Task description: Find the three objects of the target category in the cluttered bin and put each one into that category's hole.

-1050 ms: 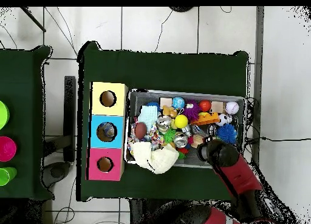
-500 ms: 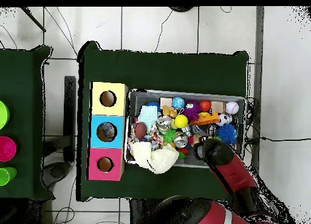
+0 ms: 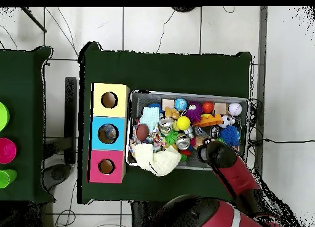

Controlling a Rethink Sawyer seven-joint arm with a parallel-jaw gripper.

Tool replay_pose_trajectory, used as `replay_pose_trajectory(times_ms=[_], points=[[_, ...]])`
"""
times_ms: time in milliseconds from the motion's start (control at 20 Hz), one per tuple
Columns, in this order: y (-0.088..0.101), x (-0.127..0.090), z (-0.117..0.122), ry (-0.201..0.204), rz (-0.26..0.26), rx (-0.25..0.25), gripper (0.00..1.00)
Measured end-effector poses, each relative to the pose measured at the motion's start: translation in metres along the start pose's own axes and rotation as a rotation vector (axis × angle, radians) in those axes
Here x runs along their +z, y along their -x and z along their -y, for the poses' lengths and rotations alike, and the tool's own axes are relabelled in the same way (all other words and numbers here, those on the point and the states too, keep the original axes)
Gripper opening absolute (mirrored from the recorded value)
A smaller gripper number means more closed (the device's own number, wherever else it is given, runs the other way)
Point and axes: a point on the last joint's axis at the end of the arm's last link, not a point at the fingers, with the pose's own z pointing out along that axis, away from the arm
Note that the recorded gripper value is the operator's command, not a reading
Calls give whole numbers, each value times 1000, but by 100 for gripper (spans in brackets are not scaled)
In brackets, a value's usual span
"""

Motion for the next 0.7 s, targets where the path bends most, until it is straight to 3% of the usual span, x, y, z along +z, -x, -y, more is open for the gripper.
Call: replay_pose_trajectory(times_ms=[700], points=[[3, -6, -20, 24, 31, -26, 100]])
